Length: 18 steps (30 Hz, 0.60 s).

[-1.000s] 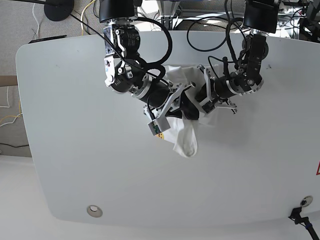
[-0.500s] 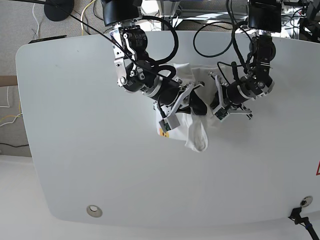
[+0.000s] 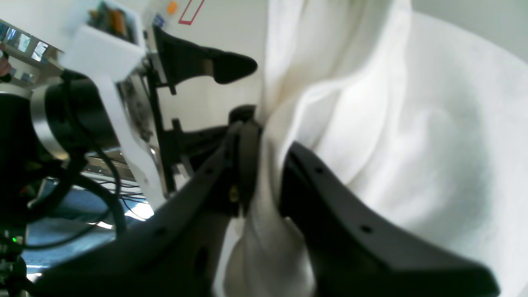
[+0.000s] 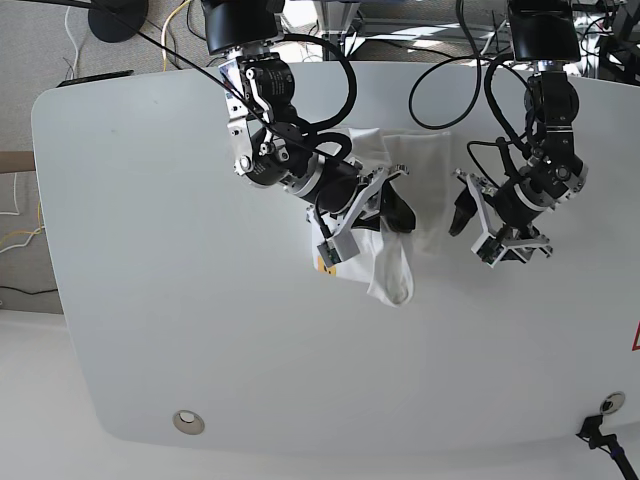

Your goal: Fold the T-shirt properly

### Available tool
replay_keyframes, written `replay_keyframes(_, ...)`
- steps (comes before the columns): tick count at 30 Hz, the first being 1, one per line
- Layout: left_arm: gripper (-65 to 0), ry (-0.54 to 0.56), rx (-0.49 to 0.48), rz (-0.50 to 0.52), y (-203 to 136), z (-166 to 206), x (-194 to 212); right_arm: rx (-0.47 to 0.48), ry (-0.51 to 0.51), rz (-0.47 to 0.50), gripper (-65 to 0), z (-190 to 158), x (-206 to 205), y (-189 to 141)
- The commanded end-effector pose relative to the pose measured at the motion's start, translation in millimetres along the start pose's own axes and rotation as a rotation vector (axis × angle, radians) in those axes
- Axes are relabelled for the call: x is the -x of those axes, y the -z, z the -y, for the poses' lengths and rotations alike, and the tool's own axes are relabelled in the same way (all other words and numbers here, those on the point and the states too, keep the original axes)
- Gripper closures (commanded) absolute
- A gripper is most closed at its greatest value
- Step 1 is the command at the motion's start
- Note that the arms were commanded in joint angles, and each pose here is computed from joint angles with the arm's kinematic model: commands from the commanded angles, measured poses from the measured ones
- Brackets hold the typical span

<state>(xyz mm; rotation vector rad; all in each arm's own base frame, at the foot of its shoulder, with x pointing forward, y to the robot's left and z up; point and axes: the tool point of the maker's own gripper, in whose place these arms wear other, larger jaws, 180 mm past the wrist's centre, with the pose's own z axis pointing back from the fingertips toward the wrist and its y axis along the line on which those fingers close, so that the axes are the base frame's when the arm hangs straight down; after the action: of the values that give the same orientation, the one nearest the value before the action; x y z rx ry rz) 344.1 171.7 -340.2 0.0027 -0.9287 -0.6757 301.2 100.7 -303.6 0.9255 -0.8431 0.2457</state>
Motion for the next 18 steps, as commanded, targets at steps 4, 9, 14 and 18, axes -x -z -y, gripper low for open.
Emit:
replay_keyframes(4, -36.4, 0.005, -0.182, 0.11, -30, -71, -35, -0.072, -0.047, 0.041, -19.7, -24, -18, 6)
replay_keyframes(9, -36.4, 0.018, -0.247, 0.122, -42, -99, -42, -0.163, -0.132, 0.005, -29.4, -60, -17, 20)
replay_keyframes(14, -36.4, 0.03, -0.29, 0.162, -56, -107, -56, -0.171, -0.179, 0.022, -37.5, -64, -31, 21)
replay_keyframes(18, -36.4, 0.039, -0.24, 0.187, -46, -79, -73, -0.045, -0.201, 0.066, -35.6, -10, -59, 1)
